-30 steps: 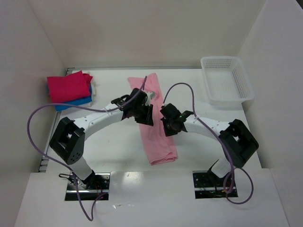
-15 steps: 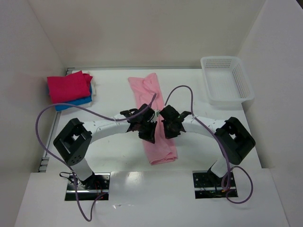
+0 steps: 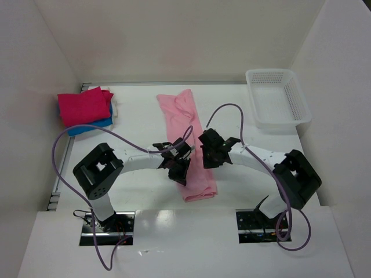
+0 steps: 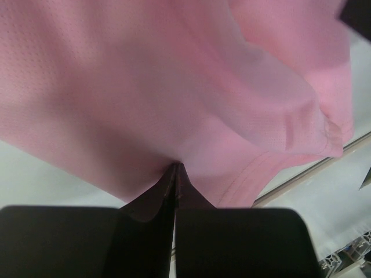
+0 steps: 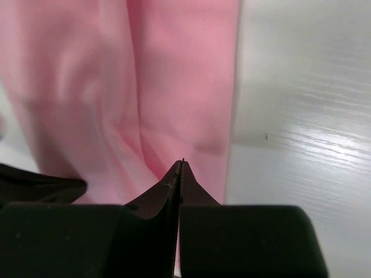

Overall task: Fold and stack the t-shirts
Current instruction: Rotate the tshirt 90 degrees

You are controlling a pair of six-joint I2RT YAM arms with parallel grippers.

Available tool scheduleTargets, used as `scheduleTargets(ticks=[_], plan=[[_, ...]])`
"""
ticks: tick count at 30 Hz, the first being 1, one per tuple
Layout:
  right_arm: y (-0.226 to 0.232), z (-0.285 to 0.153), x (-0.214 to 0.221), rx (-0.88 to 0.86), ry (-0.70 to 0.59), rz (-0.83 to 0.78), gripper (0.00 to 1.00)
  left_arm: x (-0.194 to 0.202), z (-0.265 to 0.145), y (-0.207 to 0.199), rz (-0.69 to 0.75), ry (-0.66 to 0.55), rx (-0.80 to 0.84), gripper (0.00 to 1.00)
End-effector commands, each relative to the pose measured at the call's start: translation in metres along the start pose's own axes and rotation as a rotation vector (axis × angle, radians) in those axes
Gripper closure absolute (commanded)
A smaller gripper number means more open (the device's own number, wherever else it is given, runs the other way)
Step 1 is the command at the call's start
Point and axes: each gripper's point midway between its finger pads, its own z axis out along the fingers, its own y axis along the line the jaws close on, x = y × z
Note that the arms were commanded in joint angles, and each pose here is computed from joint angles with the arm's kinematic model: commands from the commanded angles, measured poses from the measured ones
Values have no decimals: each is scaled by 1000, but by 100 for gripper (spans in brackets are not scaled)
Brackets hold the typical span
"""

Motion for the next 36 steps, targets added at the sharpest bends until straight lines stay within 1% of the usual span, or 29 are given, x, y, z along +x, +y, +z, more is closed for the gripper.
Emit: scheduleTargets(ticks=[1,4,10,16,18,21,23,28,33,36], plan=[[-4,-22,-22,6,-109,53,100,16,9,18,-44,38,-105,100],[-8,-29,-26,18,-134,60,99,24,9,26,-64,59,-144,100],[-11,-26,-23,28,-120,58,98,44,0,41,-95,94,-193,100],[-10,-25,-21,20,-115,57,96,54,-15,47,-112,98,-222,100],[-10,-25,-21,20,-115,55,96,57,-18,49,-139,103,-234,100],[-8,-27,-21,3,-120,49,95,55,-23,55,-178,72,-279,100],[-4,-30,-24,-20,-137,43,93,55,-24,57,-186,68,-294,100],[-1,-31,-18,-50,-119,41,93,49,-26,73,-254,47,-335,100],[6,-39,-25,-90,-152,35,92,39,-33,76,-294,-1,-299,100],[7,-39,-23,-101,-145,24,92,34,-35,77,-300,-16,-301,100]])
